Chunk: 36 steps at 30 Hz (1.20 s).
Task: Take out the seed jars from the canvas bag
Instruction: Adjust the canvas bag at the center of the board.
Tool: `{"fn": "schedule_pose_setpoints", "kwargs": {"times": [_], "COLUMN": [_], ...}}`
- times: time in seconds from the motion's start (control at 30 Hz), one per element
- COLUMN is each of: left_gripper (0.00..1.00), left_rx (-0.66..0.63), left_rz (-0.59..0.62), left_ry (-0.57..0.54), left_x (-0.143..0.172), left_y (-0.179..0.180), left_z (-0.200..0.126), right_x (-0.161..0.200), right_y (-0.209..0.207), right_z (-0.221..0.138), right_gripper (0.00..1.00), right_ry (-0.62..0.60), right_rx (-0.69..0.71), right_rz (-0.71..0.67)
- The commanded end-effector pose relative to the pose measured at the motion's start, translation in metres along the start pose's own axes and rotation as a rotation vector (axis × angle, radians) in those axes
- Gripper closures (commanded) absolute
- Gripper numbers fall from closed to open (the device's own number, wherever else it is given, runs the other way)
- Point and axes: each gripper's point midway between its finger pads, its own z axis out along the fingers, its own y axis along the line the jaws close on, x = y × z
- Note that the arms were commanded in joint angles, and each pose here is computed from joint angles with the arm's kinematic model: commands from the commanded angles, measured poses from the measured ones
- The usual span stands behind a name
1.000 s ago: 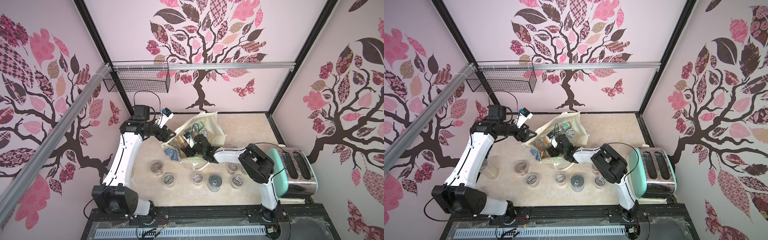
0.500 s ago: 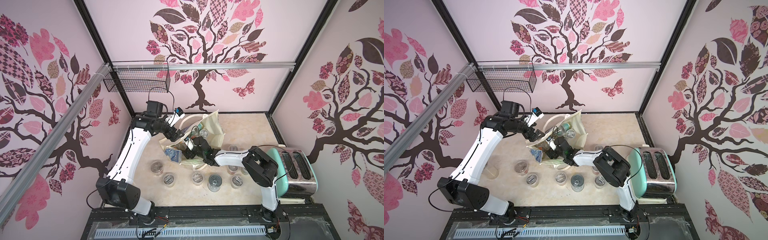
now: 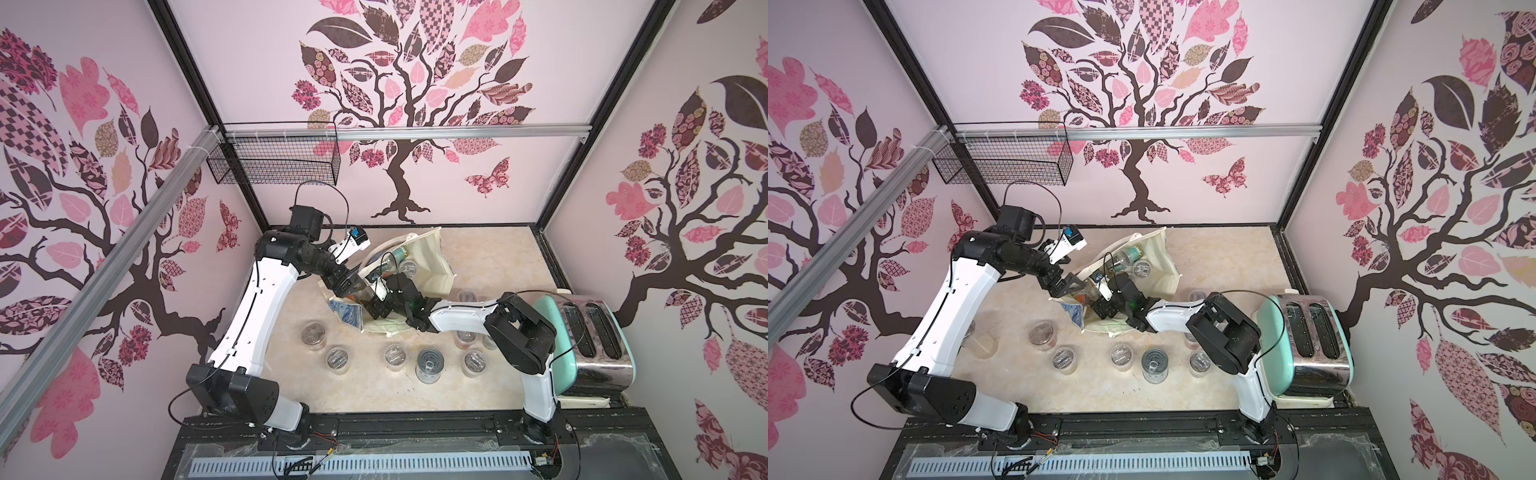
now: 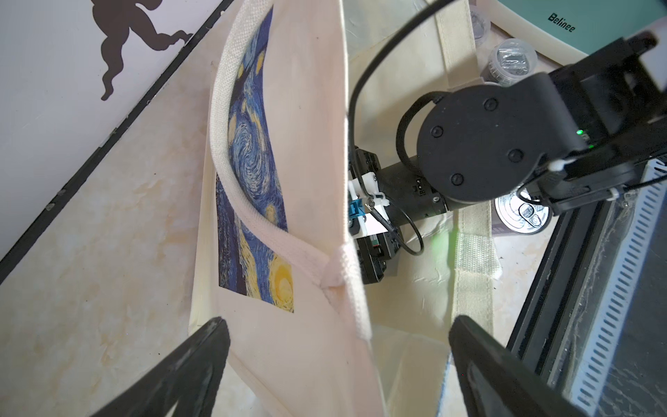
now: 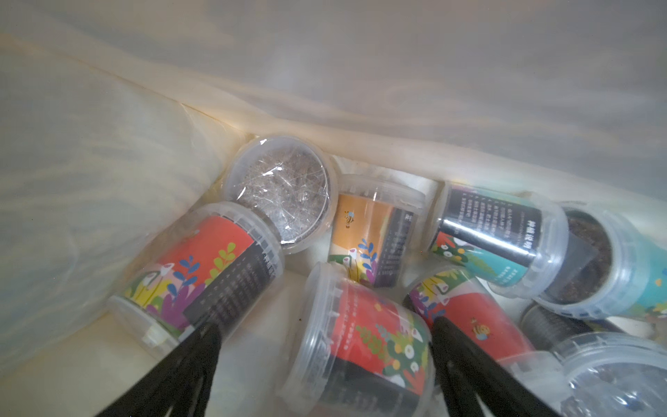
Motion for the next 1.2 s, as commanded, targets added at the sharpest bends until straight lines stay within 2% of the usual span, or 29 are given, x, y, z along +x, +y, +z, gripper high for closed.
{"fn": "schedule_pose_setpoints", "kwargs": {"times": [0.0, 0.07, 0.1, 0.13, 0.17, 0.23, 0.33, 0.37, 0.53, 0.63, 0.7, 0.8, 0.97, 1.07, 1.17], "left_gripper": [0.02, 0.02, 0.05, 0.12, 0.23, 0.55, 0.96, 1.0, 1.0, 1.0, 1.0, 1.0, 1.0, 1.0, 1.0], "left_rx": [-0.099, -0.147, -0.16, -0.171, -0.184, -0.221, -0.223, -0.22, -0.203, -0.208, -0.263, -0.348, -0.401, -0.361, -0.264], "left_rz": [-0.009, -0.007, 0.004, 0.013, 0.018, -0.001, 0.009, 0.011, 0.012, -0.007, -0.027, -0.011, 0.016, 0.014, 0.034], "left_ry": [0.037, 0.078, 0.102, 0.122, 0.13, 0.11, 0.062, 0.053, 0.014, -0.024, -0.048, -0.063, -0.119, -0.17, -0.174], "left_x": [0.009, 0.016, 0.021, 0.023, 0.024, 0.019, 0.01, 0.009, 0.002, -0.003, -0.011, -0.022, -0.049, -0.063, -0.061], "left_y": [0.017, 0.03, 0.033, 0.035, 0.038, 0.043, 0.04, 0.039, 0.032, 0.033, 0.044, 0.062, 0.081, 0.079, 0.064], "left_z": [0.004, 0.011, 0.014, 0.015, 0.015, 0.011, 0.005, 0.004, -0.002, 0.0, -0.005, -0.013, -0.025, -0.024, -0.01], "right_x": [-0.036, -0.039, -0.039, -0.039, -0.039, -0.039, -0.036, -0.034, -0.019, -0.024, -0.027, -0.029, -0.018, -0.015, -0.022], "right_y": [0.0, -0.002, -0.004, -0.005, -0.006, -0.005, -0.009, -0.011, -0.019, -0.013, 0.001, 0.01, 0.003, -0.016, -0.033], "right_z": [-0.01, -0.01, -0.01, -0.011, -0.011, -0.009, -0.003, 0.0, 0.024, 0.024, 0.018, 0.008, 0.0, -0.006, -0.017], "right_gripper": [0.05, 0.05, 0.05, 0.05, 0.05, 0.04, 0.03, 0.03, 0.03, 0.03, 0.03, 0.03, 0.03, 0.01, 0.0], "right_ry": [-0.063, -0.063, -0.062, -0.061, -0.061, -0.059, -0.045, -0.036, 0.082, 0.047, -0.001, -0.028, 0.009, 0.034, 0.038], "right_rx": [-0.005, 0.001, 0.012, 0.02, 0.023, 0.022, 0.043, 0.052, 0.063, 0.025, -0.055, -0.092, -0.04, 0.064, 0.147], "right_rz": [0.015, 0.015, 0.017, 0.023, 0.027, 0.026, 0.012, 0.016, 0.13, 0.194, 0.195, 0.173, 0.168, 0.211, 0.288]}}
